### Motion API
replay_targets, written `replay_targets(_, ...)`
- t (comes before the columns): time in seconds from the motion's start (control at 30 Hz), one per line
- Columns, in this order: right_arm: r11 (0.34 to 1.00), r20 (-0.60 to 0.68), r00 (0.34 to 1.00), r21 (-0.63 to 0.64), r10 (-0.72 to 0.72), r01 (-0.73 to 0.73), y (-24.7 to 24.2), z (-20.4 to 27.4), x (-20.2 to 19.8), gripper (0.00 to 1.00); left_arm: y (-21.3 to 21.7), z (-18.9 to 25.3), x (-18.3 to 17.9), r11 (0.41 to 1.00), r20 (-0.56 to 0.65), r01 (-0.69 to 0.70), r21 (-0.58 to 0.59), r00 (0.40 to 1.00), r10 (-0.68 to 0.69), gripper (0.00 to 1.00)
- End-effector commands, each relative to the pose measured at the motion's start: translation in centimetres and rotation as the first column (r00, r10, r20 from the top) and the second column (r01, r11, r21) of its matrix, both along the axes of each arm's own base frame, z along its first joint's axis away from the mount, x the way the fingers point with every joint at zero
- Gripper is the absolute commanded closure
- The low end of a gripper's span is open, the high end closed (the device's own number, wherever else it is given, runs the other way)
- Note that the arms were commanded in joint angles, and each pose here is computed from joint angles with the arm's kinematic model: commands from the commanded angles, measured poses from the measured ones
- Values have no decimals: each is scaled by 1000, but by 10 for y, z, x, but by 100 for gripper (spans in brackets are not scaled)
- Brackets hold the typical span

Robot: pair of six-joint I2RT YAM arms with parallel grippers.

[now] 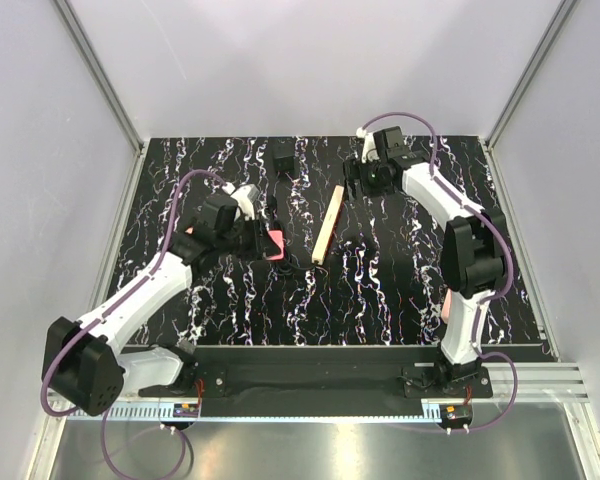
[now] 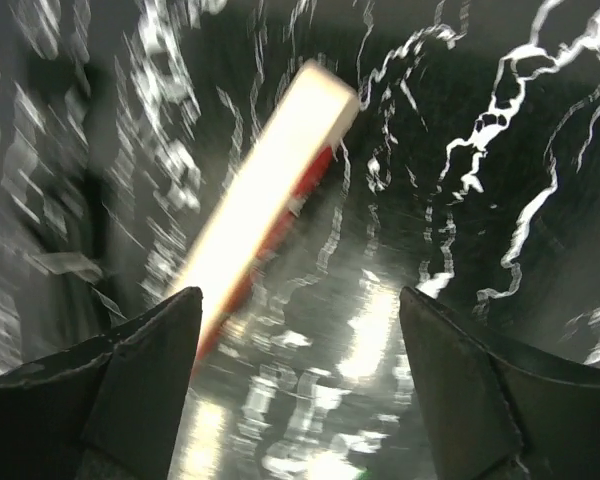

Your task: Insert the plug

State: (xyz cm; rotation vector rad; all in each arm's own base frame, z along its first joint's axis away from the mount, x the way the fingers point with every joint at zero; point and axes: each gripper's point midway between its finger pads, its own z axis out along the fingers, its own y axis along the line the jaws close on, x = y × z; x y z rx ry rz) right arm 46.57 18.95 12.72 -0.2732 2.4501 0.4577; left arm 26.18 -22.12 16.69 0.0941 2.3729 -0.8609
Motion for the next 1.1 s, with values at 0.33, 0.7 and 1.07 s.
replay_targets(0.33, 510, 214, 489, -596, 846, -620, 15, -7, -17, 8, 4, 3, -12, 993, 10, 117, -1, 993, -117, 100)
replay_targets(0.7, 245, 84, 275, -740, 958, -627, 47, -45, -26, 9, 51, 1, 12, 996, -51, -75, -44, 996, 73, 100)
replay_targets(1.07, 49, -36, 130, -803, 991, -594, 70, -75, -22, 13, 68, 0, 17, 989, -35, -145, -35, 989, 144, 100)
